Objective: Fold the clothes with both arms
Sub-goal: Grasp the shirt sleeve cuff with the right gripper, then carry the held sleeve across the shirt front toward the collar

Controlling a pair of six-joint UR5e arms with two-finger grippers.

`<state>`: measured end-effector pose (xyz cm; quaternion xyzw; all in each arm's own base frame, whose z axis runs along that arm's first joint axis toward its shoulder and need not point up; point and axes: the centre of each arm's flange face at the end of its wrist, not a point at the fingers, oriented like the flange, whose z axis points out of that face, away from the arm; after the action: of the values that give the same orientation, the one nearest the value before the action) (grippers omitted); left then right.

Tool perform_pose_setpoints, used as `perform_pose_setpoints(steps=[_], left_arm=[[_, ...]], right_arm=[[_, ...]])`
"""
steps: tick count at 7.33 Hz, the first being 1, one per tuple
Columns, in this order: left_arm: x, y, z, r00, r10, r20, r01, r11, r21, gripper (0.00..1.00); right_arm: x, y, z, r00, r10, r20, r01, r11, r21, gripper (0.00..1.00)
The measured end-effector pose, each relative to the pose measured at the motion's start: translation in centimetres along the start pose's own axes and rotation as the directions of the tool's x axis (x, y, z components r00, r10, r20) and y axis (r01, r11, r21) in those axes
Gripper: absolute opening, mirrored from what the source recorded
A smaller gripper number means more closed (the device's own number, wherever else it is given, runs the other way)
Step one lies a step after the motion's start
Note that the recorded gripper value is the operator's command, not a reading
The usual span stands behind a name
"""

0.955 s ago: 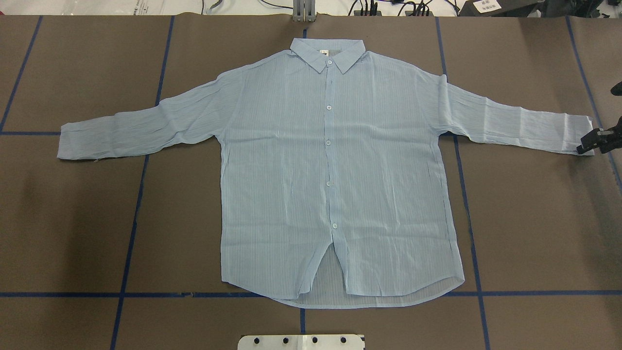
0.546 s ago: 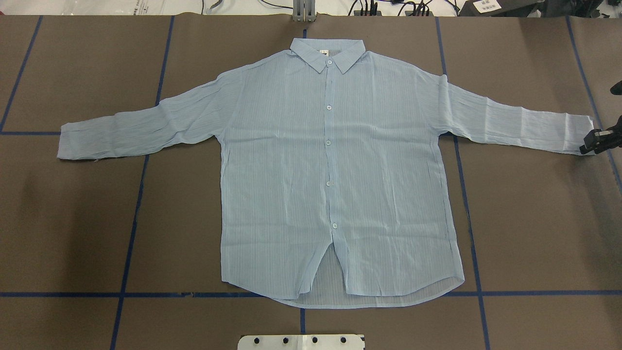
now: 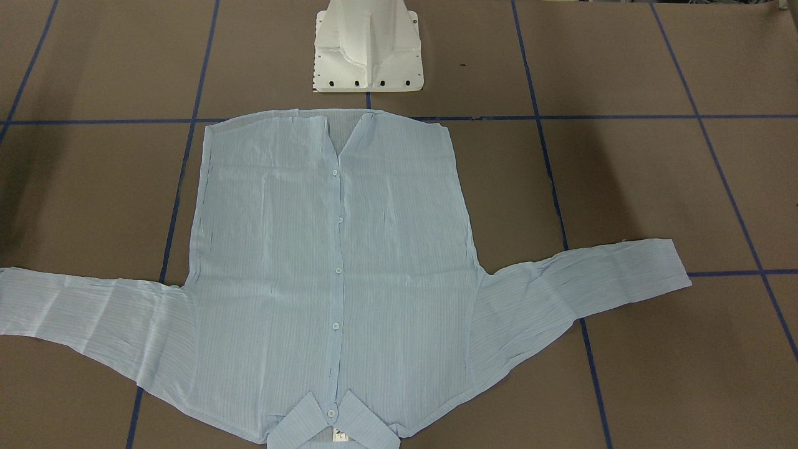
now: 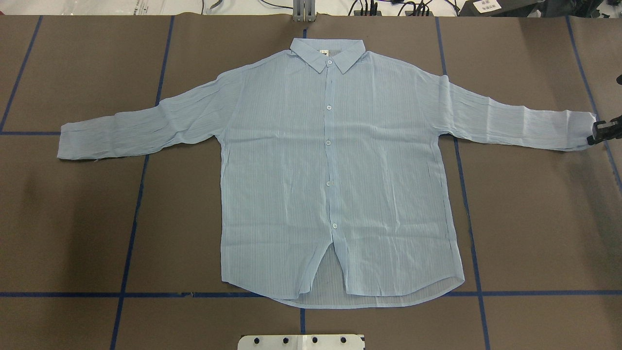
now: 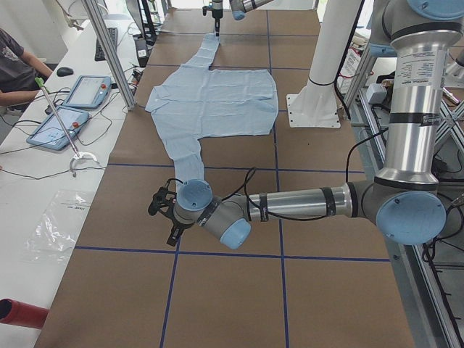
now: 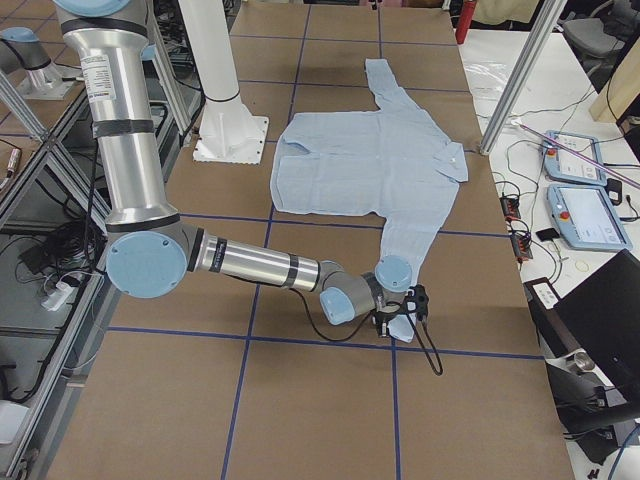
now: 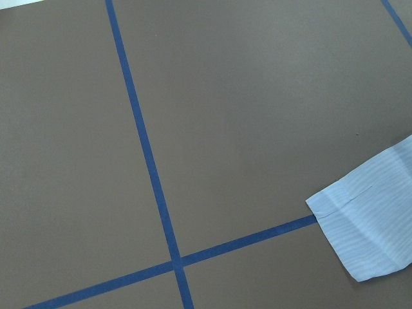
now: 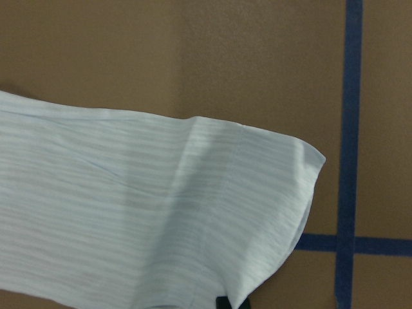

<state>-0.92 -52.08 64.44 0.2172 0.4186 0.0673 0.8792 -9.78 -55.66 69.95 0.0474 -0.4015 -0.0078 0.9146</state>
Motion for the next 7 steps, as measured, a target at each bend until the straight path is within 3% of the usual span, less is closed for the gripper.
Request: perform_pose_setpoints(steps=[3, 5, 7], left_arm=[[-0.5, 0.0, 0.4, 1.000, -0.006, 0.001, 0.006, 1.000, -0.007, 1.00], [-0.8, 0.0, 0.8, 1.000, -0.011, 0.002, 0.011, 1.000, -0.012, 1.00], [-1.2, 0.2, 1.0, 1.000, -0.020, 0.004, 0.020, 1.000, -0.018, 1.00]], right_arm=[[-7.2, -3.1, -5.9, 0.991, -0.073, 0.113, 0.063, 0.994, 0.091, 0.00], [-17.4, -7.2, -9.4, 0.969, -0.083, 0.231, 0.056, 0.991, 0.121, 0.00], [-31.3, -10.3, -11.0, 0.939, -0.124, 0.320, 0.089, 0.988, 0.123, 0.00]])
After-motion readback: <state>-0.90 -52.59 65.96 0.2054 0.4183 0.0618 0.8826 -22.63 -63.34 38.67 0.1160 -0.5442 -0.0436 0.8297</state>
